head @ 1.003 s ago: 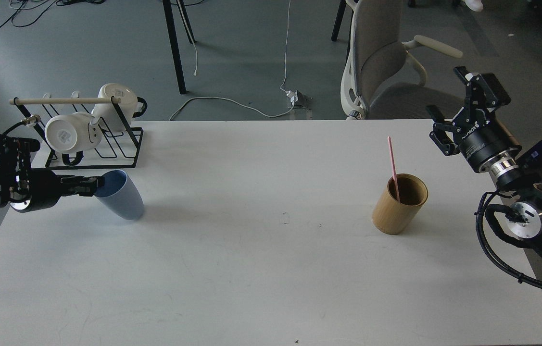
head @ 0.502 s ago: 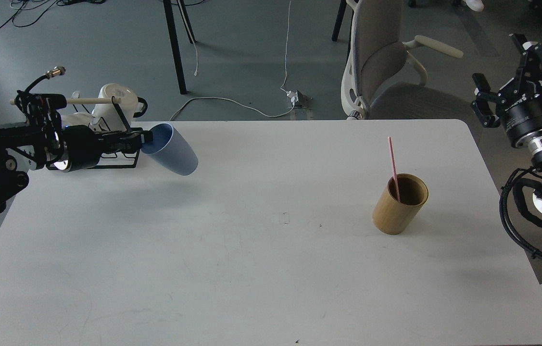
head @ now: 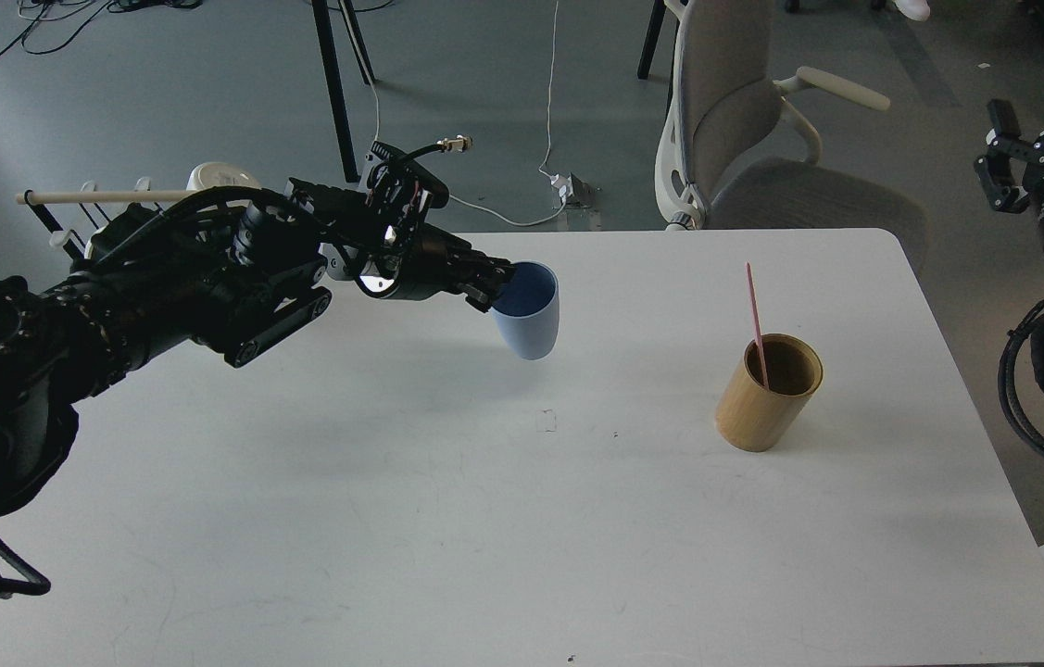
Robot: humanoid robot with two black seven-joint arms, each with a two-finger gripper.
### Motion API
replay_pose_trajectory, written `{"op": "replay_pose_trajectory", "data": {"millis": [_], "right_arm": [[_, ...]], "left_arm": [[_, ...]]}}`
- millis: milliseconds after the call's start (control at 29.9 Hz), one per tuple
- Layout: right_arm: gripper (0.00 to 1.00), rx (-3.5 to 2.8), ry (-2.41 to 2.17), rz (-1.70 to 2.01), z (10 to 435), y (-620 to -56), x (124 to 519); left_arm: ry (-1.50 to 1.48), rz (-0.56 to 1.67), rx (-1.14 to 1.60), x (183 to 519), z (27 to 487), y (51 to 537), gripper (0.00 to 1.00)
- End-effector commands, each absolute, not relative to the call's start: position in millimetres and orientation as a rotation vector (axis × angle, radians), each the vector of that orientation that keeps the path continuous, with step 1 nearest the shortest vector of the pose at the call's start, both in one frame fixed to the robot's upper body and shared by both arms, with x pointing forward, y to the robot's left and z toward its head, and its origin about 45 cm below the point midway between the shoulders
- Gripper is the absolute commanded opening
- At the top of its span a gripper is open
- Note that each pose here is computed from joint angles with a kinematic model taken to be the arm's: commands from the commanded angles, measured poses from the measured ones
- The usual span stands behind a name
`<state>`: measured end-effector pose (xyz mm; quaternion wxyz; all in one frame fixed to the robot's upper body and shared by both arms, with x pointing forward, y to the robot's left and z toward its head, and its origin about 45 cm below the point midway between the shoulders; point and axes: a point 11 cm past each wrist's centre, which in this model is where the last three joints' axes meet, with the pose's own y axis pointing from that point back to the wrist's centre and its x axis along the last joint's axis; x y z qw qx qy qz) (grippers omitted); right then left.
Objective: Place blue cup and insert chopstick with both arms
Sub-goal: 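Lift the blue cup and carry it toward the table center, then lower the blue cup upright onto the table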
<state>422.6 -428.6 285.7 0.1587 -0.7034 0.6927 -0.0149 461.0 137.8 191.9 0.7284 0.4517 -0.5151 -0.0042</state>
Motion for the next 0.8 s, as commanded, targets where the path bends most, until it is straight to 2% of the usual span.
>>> {"op": "replay_pose_trajectory", "data": {"millis": [0,301,769], "right_arm": [[0.98,-2.005,2.003,-0.035,280.7,-434.0,421.6],[0.98,-2.007,2.005,-0.030,278.7,-433.9,420.8],[0.98,-2.008,2.011,-0.027,277.0,-435.0,420.3]], "left_arm": [[-1.145,-0.034,1.004,458.6,187.5,135.7,0.00],[-1.092,-0.072,1.020,443.2,158.1,143.1,0.00],[-1.055,-0.055,1.043,437.5,139.2,157.7,0.03]]}}
